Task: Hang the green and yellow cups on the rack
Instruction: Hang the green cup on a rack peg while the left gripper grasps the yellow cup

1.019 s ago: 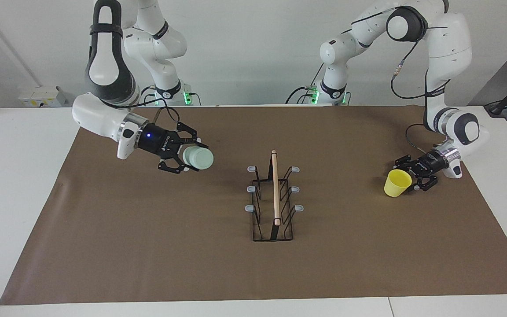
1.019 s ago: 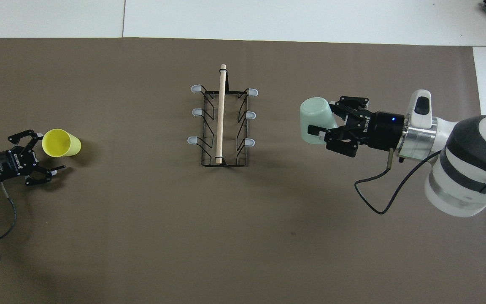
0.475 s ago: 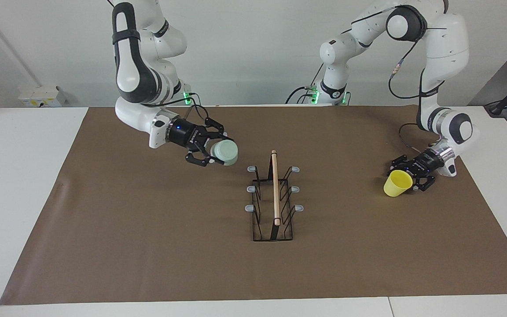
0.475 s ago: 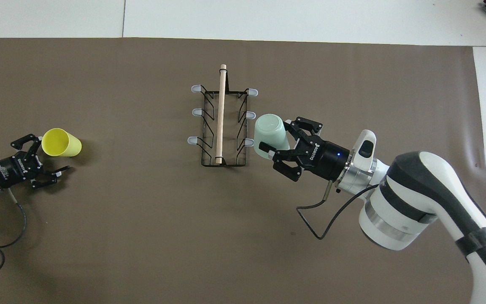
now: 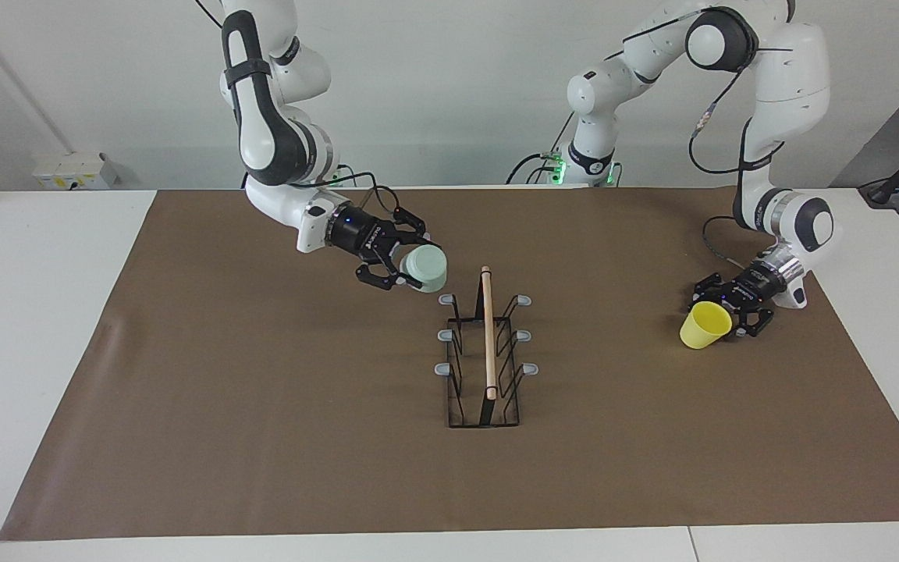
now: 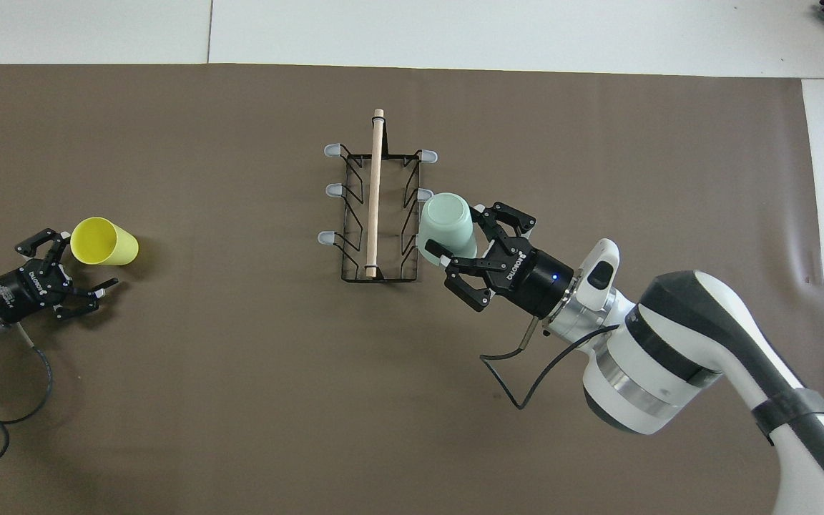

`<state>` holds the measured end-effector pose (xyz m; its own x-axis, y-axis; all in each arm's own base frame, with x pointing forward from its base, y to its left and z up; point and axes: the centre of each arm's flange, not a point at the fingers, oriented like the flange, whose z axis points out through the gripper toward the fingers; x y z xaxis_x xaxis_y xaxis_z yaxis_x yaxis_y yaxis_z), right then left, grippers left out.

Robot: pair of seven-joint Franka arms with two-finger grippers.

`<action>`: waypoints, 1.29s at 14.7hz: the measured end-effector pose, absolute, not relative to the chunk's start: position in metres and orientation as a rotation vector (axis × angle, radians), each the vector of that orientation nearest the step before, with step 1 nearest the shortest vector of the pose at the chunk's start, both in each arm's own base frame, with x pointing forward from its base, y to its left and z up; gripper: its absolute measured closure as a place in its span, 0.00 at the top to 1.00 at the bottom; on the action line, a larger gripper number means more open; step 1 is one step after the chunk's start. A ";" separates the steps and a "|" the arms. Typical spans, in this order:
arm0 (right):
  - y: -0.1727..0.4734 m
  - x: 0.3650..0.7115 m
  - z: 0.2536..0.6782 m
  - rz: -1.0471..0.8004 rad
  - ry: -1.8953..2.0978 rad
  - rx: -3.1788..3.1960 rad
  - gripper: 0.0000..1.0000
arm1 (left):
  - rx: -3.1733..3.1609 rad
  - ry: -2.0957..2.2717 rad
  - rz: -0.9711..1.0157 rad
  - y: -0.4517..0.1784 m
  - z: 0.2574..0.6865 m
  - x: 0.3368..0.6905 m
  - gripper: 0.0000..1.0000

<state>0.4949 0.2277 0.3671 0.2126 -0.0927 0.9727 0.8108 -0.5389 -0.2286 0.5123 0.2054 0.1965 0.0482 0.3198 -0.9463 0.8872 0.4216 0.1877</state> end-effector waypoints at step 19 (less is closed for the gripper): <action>0.253 0.484 0.325 -1.495 -0.675 -1.690 0.69 | 1.002 1.616 -0.689 0.170 0.199 0.534 0.86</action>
<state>0.4841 0.2529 0.3248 0.1722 -0.0988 0.9801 0.8003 -0.5661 -0.1976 0.5341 0.1700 0.1990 -0.0842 0.2621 -0.9614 0.8752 0.4806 0.0544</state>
